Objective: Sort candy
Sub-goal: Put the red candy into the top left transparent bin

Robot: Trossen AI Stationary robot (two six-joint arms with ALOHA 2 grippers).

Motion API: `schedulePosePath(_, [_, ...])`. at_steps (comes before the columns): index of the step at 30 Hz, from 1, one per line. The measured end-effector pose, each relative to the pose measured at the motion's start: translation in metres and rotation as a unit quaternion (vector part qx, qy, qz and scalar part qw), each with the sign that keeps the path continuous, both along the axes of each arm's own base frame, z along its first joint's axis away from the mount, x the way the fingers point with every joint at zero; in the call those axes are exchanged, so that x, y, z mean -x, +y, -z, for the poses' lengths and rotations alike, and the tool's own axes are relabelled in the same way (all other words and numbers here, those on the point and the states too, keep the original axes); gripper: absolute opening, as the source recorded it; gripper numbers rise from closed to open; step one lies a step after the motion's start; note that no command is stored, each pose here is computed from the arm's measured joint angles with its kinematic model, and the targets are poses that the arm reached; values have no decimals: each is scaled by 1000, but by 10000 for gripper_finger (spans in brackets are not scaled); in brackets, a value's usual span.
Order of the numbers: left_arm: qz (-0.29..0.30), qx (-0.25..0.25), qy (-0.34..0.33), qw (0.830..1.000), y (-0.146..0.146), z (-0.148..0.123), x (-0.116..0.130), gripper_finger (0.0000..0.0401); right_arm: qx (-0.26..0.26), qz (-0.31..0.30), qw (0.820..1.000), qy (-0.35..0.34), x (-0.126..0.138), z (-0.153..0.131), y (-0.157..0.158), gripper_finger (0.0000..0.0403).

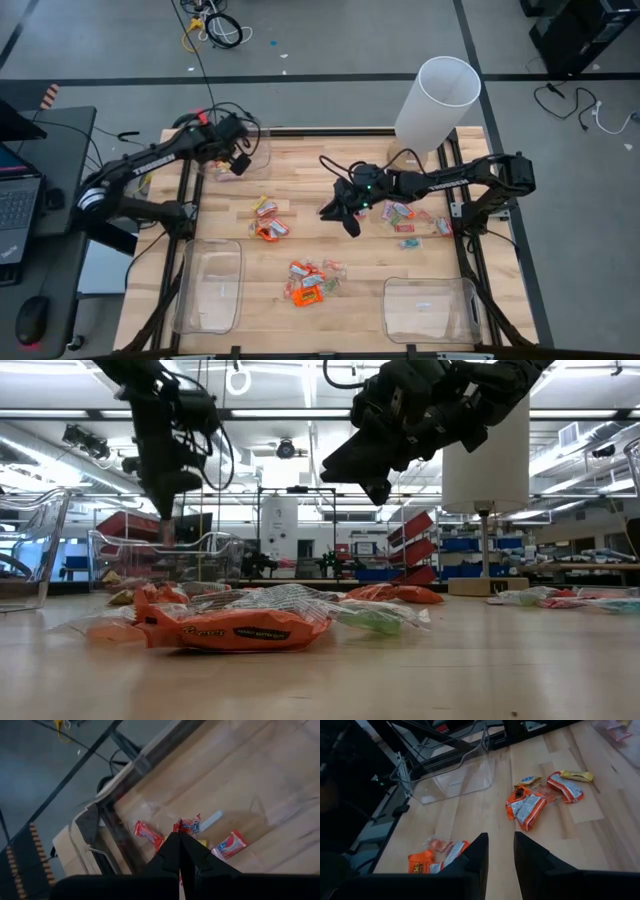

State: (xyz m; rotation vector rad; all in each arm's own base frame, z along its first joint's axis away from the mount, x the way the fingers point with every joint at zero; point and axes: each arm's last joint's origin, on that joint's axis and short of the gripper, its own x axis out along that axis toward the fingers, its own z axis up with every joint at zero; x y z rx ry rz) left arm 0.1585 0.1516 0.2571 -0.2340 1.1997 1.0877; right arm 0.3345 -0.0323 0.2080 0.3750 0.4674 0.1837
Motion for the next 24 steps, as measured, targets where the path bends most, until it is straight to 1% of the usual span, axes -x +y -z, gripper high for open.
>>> schedulePosePath(4, [-4,19,19,1000,6,11,-4,0,5,-6,1000,-2,0,0,2,78])
schedulePosePath(10, [7,60,18,998,9,21,-10,0,8,1,1000,-1,0,0,2,78])
schedulePosePath(14, [8,66,23,998,10,24,-11,5,11,7,1000,-1,0,0,2,78])
schedulePosePath(24, [7,67,23,997,10,25,-12,35,16,8,1000,-2,-1,0,2,78])
